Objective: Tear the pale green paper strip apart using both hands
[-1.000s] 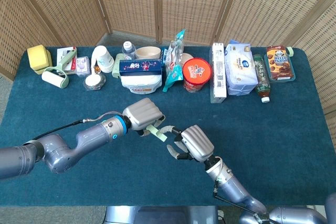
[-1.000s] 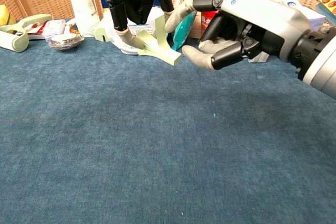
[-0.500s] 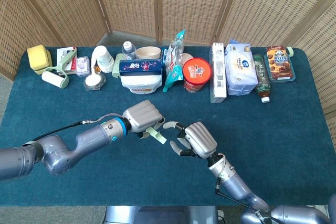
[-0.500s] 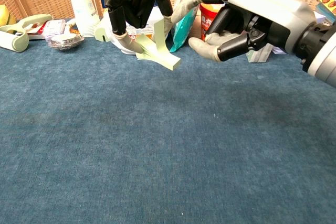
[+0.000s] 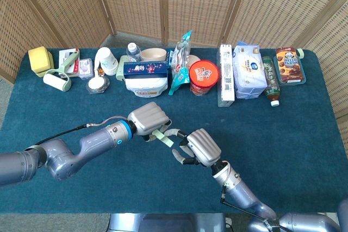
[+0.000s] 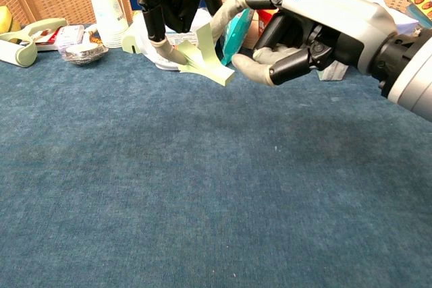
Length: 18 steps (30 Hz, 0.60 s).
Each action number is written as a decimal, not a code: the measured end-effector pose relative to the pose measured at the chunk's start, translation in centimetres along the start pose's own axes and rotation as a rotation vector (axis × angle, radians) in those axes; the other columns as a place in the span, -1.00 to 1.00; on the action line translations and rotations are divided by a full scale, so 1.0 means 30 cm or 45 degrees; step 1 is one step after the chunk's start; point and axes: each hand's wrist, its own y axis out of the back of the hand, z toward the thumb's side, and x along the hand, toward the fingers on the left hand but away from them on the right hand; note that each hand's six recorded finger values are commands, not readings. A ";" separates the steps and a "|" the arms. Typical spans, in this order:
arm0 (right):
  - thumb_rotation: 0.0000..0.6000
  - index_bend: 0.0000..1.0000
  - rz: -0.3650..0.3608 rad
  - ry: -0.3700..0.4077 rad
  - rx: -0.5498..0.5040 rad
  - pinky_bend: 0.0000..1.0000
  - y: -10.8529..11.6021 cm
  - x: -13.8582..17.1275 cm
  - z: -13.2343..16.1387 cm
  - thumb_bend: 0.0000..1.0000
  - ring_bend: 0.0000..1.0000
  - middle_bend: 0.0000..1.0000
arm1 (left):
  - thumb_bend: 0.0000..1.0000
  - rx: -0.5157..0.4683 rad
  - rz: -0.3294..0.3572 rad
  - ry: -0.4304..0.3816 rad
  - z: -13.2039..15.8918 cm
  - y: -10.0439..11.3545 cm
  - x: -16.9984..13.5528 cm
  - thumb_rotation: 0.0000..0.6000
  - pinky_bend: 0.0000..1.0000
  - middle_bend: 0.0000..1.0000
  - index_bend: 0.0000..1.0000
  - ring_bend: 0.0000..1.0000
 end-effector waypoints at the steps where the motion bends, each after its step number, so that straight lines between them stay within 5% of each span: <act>1: 0.78 -0.44 0.002 0.001 -0.001 0.94 -0.001 0.000 0.003 -0.05 1.00 1.00 | -0.09 0.000 0.001 0.000 0.000 0.000 0.001 1.00 1.00 1.00 0.32 1.00; 18: 0.78 -0.44 0.012 0.000 -0.001 0.93 -0.014 0.011 0.006 -0.05 1.00 1.00 | -0.09 -0.004 0.012 0.005 -0.005 -0.001 -0.013 1.00 1.00 1.00 0.32 1.00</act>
